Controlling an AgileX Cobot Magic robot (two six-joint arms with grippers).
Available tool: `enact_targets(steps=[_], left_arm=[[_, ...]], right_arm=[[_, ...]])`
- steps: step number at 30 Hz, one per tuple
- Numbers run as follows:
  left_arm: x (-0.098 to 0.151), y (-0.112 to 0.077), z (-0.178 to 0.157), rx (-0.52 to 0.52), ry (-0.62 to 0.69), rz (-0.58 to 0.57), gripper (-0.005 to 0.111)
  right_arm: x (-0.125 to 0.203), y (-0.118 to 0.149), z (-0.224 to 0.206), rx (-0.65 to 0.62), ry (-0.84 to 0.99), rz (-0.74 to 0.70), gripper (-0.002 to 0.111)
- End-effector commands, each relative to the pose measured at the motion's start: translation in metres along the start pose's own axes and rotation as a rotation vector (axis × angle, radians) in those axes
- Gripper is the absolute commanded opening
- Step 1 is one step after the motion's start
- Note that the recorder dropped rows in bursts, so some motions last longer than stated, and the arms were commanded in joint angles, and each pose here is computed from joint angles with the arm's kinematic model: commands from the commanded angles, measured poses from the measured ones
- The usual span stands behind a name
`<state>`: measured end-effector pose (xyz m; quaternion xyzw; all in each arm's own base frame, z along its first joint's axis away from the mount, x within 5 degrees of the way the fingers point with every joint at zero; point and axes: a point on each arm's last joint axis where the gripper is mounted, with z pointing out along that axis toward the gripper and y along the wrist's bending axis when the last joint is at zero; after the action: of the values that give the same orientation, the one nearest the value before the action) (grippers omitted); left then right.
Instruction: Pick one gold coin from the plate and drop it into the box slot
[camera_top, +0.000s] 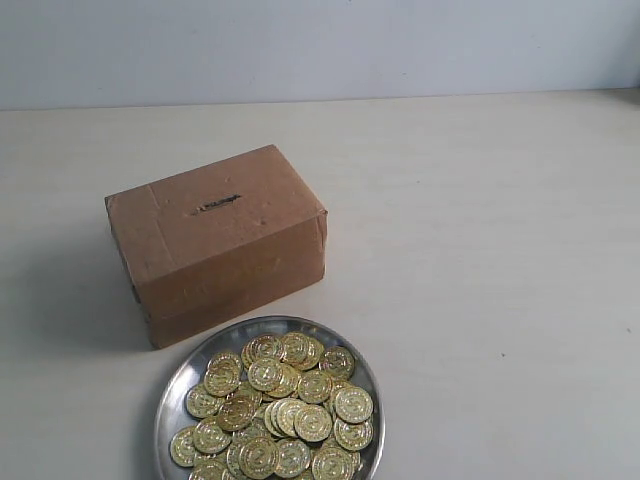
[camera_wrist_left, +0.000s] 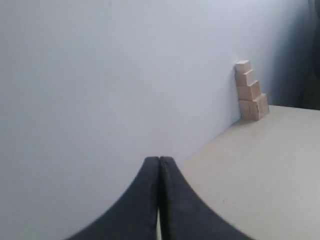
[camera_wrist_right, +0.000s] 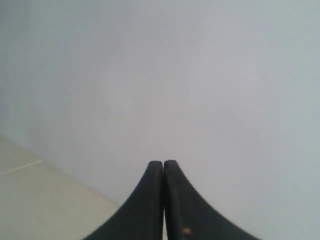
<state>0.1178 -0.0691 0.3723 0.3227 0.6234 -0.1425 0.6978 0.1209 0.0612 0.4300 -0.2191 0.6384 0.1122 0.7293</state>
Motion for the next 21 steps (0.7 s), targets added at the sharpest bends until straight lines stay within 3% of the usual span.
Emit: enact_targets(steps=[1, 6, 15, 21], left_arm=[[0.002, -0.007, -0.028, -0.069, -0.048, 0.019, 0.0], [0.02, -0.022, -0.061, -0.197, -0.087, 0.068, 0.0], [0.057, -0.051, -0.091, -0.302, -0.147, 0.133, 0.0], [0.06, -0.055, -0.094, -0.305, -0.164, 0.145, 0.0]], right_arm=[[-0.012, -0.018, -0.038, 0.194, -0.081, -0.019, 0.0], [-0.029, -0.017, -0.089, 0.372, -0.208, -0.077, 0.0], [-0.042, 0.007, -0.151, 0.414, -0.404, -0.126, 0.0], [-0.042, 0.027, -0.197, 0.432, -0.548, -0.161, 0.0]])
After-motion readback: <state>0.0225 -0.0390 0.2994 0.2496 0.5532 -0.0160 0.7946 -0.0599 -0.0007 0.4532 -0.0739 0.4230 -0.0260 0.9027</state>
